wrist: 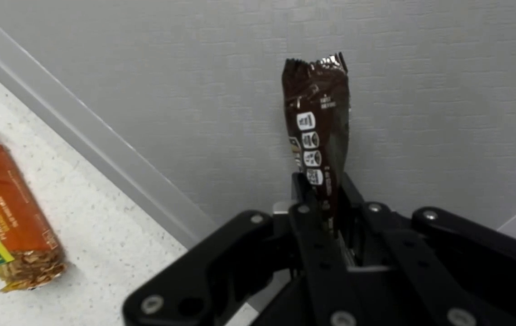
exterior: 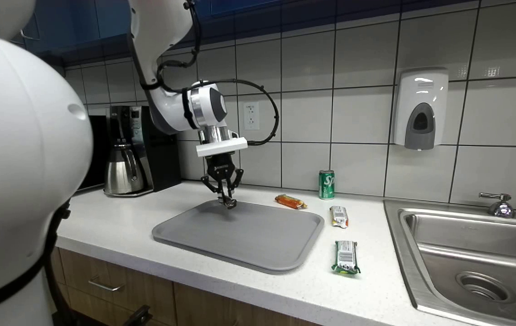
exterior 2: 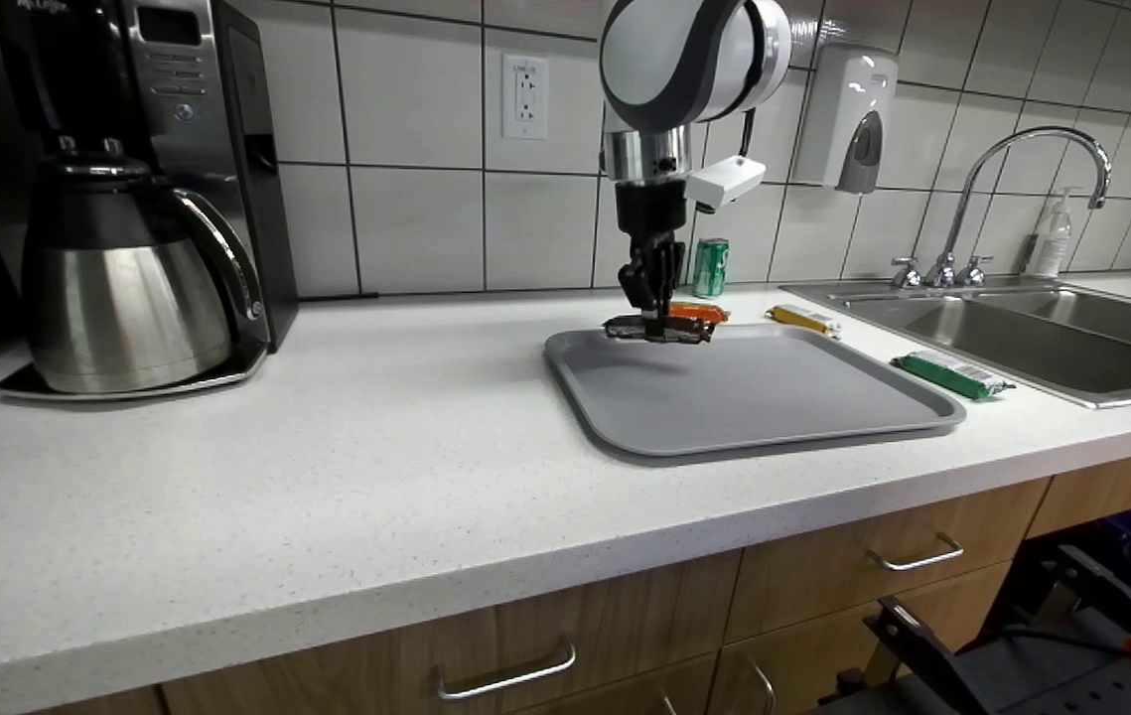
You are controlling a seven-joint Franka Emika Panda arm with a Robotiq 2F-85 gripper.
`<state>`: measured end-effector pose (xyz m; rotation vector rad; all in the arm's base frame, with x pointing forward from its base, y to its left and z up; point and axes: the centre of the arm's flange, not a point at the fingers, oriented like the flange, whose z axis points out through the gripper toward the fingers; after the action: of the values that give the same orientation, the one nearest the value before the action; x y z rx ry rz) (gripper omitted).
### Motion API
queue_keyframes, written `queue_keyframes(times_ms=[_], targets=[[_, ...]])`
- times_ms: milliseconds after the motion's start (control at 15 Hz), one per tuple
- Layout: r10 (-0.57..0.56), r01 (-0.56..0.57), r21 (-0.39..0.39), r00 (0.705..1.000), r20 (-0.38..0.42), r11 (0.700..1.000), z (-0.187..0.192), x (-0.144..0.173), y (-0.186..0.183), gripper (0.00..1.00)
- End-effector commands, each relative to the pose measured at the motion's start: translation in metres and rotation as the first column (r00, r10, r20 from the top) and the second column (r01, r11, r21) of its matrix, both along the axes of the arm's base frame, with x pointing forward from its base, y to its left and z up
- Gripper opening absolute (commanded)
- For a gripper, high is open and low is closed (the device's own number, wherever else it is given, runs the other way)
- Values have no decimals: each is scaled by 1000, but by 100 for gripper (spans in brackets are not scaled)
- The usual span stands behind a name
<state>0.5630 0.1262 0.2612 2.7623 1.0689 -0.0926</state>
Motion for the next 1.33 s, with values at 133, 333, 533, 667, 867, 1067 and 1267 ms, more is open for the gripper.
queue_keyframes(times_ms=[133, 333, 533, 667, 867, 1067, 1267], targets=[[2, -2, -8, 1000, -11, 1000, -10, -17, -1, 4], [5, -6, -8, 1000, -23, 1000, -15, -18, -1, 4], [7, -7, -8, 1000, -29, 1000, -19, -18, -1, 4], [7, -7, -11, 999, -33, 1000, -21, -18, -1, 4], [9, -9, -14, 999, -41, 1000, -24, -17, -1, 50], [9, -10, -14, 999, -41, 1000, -23, -16, -1, 72], [8, -8, -14, 1000, -27, 1000, -16, -14, -1, 94]])
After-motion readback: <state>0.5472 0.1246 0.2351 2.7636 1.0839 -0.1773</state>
